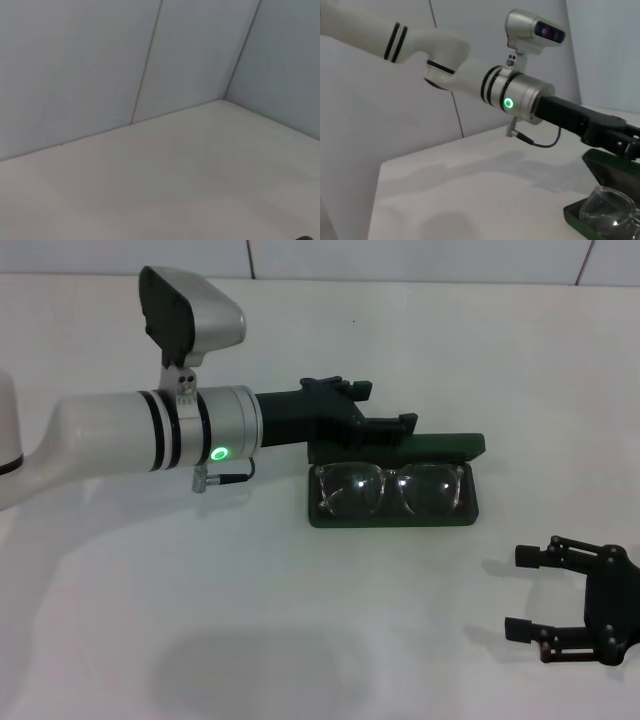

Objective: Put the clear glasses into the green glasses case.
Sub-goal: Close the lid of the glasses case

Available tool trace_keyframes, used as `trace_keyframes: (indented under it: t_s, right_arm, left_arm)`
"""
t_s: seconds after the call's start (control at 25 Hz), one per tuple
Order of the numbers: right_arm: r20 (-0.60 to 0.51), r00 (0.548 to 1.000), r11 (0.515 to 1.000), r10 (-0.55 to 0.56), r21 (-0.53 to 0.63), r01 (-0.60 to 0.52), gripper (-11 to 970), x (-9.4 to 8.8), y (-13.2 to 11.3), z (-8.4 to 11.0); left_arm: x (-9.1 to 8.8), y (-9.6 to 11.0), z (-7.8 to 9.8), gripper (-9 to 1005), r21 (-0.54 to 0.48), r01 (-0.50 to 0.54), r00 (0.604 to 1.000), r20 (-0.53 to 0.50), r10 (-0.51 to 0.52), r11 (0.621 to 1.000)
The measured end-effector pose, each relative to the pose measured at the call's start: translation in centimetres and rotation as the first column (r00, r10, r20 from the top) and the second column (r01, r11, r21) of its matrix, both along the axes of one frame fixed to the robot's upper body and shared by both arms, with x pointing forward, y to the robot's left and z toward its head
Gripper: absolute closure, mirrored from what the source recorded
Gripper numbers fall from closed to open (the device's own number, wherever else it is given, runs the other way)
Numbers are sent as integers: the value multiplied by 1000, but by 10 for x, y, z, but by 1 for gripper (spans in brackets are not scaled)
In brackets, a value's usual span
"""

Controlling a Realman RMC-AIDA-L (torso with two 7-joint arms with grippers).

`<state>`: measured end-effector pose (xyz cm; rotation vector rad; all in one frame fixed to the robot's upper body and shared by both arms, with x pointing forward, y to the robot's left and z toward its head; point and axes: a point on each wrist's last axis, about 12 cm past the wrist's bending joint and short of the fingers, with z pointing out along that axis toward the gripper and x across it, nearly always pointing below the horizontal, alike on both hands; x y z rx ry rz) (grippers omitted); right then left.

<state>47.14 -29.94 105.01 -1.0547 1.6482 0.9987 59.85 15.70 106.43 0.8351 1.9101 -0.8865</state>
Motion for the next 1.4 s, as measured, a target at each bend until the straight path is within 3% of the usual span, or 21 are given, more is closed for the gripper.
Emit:
trace_keyframes:
  t_s: [0.28, 0.52, 0.64, 0.92, 1.08, 1.4]
  right_arm:
    - [4, 1000, 1000, 2, -6, -2, 93, 1, 0, 1]
    - [10, 1000, 1000, 6, -8, -5, 94, 4, 0, 2]
    - [11, 1000, 1000, 5, -9, -4, 93, 5, 1, 2]
    - [12, 1000, 1000, 6, -11, -5, 93, 6, 2, 2]
    - [12, 1000, 1000, 4, -11, -4, 93, 6, 2, 2]
    - [5, 1000, 1000, -9, -11, 9, 92, 3, -1, 0]
  left_arm:
    - [-8, 1, 6, 115, -56, 53, 998, 21, -52, 997]
    - [-4, 3, 11, 114, -95, 9, 999, 43, -5, 995]
    - [0, 1, 9, 115, -57, -14, 999, 46, 16, 998]
    - [6, -26, 3, 114, 97, 10, 1000, 23, -13, 995]
    - [5, -36, 6, 114, 98, 32, 999, 25, -34, 995]
    - [-6, -32, 2, 115, 96, 79, 994, 74, -86, 992]
